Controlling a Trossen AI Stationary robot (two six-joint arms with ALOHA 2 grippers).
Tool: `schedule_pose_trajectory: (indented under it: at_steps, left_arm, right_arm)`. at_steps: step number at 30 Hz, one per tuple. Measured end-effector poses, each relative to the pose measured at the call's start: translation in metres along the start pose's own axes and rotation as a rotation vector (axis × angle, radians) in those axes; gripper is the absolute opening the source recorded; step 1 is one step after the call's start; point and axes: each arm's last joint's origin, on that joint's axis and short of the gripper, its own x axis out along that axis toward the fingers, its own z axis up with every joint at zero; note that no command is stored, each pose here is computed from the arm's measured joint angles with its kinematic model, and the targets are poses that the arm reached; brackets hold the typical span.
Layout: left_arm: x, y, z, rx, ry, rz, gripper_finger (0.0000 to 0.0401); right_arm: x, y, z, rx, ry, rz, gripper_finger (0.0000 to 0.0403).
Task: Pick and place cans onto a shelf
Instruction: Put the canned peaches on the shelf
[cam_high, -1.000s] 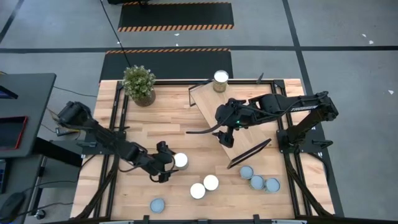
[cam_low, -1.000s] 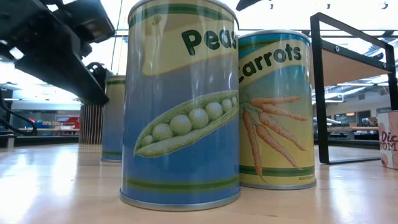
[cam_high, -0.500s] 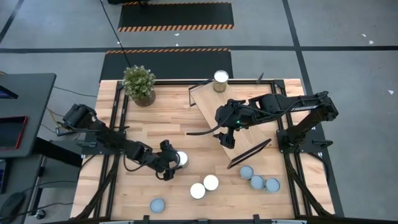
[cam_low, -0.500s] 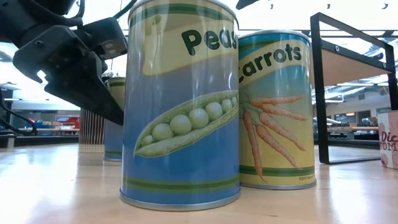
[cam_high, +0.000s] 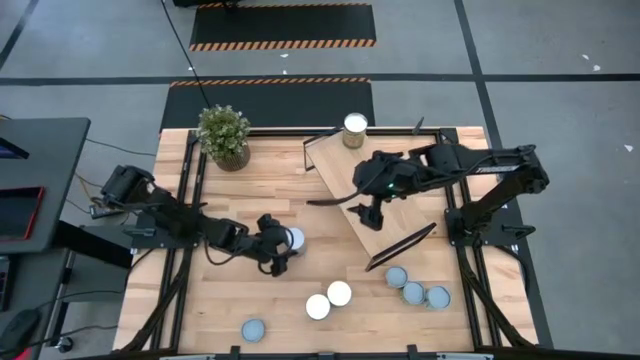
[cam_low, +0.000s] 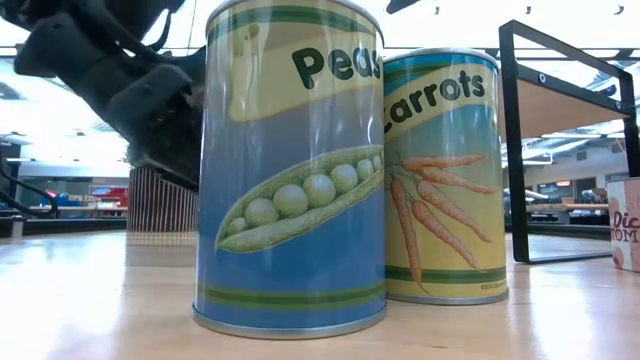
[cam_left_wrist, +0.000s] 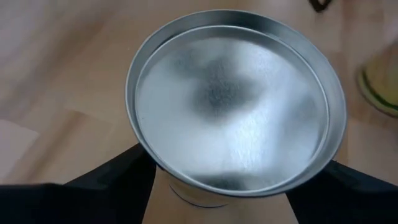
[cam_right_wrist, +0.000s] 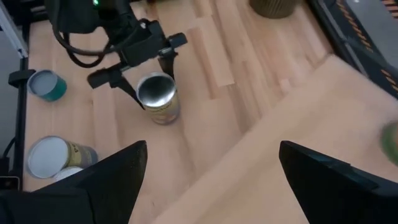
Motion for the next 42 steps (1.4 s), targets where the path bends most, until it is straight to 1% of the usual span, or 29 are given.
schedule_pose_trajectory:
  at_steps: [3,6,9,11,13,15,19,21,23,26,29,32,34,39,42]
  left_arm:
    - [-0.003,0.005,0.020,-0.037,-0.048,-0.001,0.0304]
    - [-0.006,0.008,0.051,-0.050,-0.076,-0.025,0.0303]
    - [-0.010,0.012,0.087,-0.026,-0.051,0.010,0.0303]
    - [-0.016,0.017,0.111,0.012,-0.001,0.051,0.0303]
    - [-0.020,0.022,0.134,0.024,0.026,0.061,0.0303]
    - [-0.027,0.029,0.153,0.033,0.050,0.062,0.0303]
    - [-0.042,0.048,0.190,0.011,0.037,0.087,0.0302]
    - [-0.048,0.060,0.206,-0.009,0.003,0.115,0.0302]
    - [-0.053,0.072,0.220,-0.030,-0.044,0.167,0.0302]
    - [-0.052,0.094,0.232,-0.077,-0.117,0.247,0.0302]
    - [-0.037,0.113,0.239,-0.123,-0.169,0.287,0.0302]
    - [-0.019,0.125,0.243,-0.133,-0.202,0.315,0.0302]
    - [-0.011,0.130,0.244,-0.142,-0.216,0.331,0.0302]
    - [0.009,0.137,0.239,-0.145,-0.168,0.339,0.0302]
    - [0.016,0.138,0.237,-0.142,-0.156,0.353,0.0302]
  right_arm:
    - [-0.013,-0.010,-0.003,0.020,-0.007,-0.035,0.0373]
    - [-0.026,-0.021,-0.007,0.049,-0.005,-0.070,0.0373]
    - [-0.036,-0.029,-0.011,0.061,-0.005,-0.102,0.0373]
    - [-0.040,-0.033,-0.011,0.066,-0.011,-0.110,0.0373]
    - [-0.042,-0.037,-0.012,0.066,-0.009,-0.120,0.0373]
    - [-0.045,-0.040,-0.012,0.067,-0.012,-0.127,0.0373]
    - [-0.045,-0.046,-0.012,0.055,-0.005,-0.145,0.0373]
    - [-0.045,-0.048,-0.013,0.047,0.000,-0.161,0.0373]
    - [-0.046,-0.050,-0.013,0.038,0.000,-0.177,0.0373]
    - [-0.045,-0.055,-0.013,0.039,0.005,-0.228,0.0373]
    - [-0.045,-0.059,-0.013,0.045,-0.001,-0.264,0.0373]
    - [-0.045,-0.060,-0.012,0.050,-0.005,-0.275,0.0373]
    - [-0.045,-0.060,-0.012,0.051,-0.005,-0.275,0.0373]
    - [-0.045,-0.060,-0.012,0.050,-0.009,-0.281,0.0373]
    - [-0.045,-0.060,-0.011,0.050,-0.022,-0.281,0.0373]
